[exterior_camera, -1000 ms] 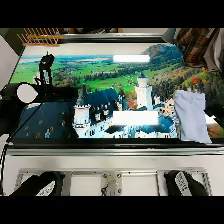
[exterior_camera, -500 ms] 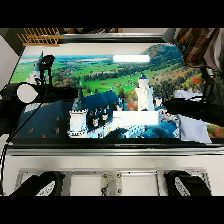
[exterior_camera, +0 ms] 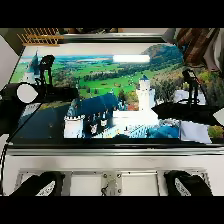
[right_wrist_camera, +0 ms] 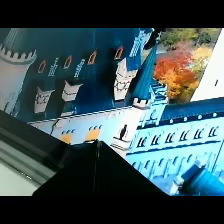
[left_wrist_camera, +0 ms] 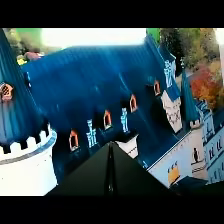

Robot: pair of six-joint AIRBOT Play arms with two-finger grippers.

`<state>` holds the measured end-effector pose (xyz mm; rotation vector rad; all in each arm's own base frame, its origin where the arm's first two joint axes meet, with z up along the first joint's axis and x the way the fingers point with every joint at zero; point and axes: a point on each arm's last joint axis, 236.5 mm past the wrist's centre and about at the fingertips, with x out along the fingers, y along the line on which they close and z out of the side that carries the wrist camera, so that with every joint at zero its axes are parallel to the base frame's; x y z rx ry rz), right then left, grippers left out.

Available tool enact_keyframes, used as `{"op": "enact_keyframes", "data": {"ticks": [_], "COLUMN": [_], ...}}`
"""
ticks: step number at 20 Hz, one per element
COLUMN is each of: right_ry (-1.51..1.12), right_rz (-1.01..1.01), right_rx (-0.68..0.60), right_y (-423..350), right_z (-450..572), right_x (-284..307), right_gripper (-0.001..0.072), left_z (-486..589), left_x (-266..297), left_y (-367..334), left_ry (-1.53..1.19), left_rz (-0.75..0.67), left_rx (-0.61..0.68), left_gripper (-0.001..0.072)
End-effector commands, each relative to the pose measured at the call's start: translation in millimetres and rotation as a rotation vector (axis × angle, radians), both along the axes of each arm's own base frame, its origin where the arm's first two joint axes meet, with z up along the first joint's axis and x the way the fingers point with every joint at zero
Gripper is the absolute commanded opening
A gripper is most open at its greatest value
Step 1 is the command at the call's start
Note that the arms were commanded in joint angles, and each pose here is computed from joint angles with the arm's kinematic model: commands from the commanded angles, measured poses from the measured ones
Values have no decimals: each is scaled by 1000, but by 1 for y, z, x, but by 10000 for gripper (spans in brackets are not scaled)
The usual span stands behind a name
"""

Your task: Fold the clothes and pants, and hang the long-sleeved shirts on hangers.

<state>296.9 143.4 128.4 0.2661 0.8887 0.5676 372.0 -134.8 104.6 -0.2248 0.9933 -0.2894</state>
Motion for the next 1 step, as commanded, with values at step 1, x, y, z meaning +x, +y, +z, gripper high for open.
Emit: {"op": "enact_keyframes", "data": {"ticks": [1], "right_ry": [2], "right_rz": [6], "right_rx": [0], "right_y": [1], "right_z": [0], "right_x": [-1], "right_gripper": [15], "left_z": [0], "left_x": [0], "left_y": [0], "left_ry": [0], "left_rz": [0], "left_rx": [0], "left_gripper": [8]}}
